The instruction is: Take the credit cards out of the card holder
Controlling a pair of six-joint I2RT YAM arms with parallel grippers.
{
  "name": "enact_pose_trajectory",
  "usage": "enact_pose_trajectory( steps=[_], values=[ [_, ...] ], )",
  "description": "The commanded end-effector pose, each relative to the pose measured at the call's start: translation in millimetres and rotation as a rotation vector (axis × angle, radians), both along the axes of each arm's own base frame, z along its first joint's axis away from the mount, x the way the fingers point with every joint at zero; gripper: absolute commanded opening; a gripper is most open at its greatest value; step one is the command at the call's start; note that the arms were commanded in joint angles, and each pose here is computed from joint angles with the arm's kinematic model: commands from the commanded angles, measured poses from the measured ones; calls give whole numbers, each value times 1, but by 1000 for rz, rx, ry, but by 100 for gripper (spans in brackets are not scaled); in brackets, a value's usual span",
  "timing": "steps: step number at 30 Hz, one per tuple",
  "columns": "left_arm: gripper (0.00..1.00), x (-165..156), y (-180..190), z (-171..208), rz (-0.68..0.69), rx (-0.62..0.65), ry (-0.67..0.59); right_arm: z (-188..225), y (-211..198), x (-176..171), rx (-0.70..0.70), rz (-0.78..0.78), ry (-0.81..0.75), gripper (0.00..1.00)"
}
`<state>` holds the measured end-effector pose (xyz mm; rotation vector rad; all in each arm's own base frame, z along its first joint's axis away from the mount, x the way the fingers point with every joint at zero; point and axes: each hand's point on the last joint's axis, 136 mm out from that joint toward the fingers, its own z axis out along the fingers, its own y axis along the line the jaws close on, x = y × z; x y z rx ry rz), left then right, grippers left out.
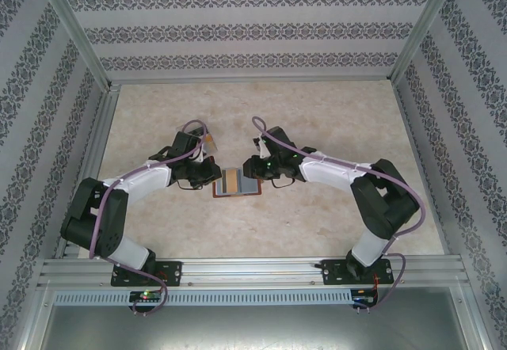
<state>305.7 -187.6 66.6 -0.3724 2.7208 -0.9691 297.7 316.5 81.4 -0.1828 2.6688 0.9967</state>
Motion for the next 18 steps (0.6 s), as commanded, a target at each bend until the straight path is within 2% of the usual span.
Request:
enact_pose_trajectory(
  steps=[1,10,18],
  values=[
    [0,-13,12,-24,-13,60,63,0,15,-2,26,21,31,26],
    [0,-24,18,-52,-9,98,144,-29,27,-6,15,40,109,22],
    [0,-30,19,-60,-8,98,167,-40,36,-7,34,51,140,22]
  ],
)
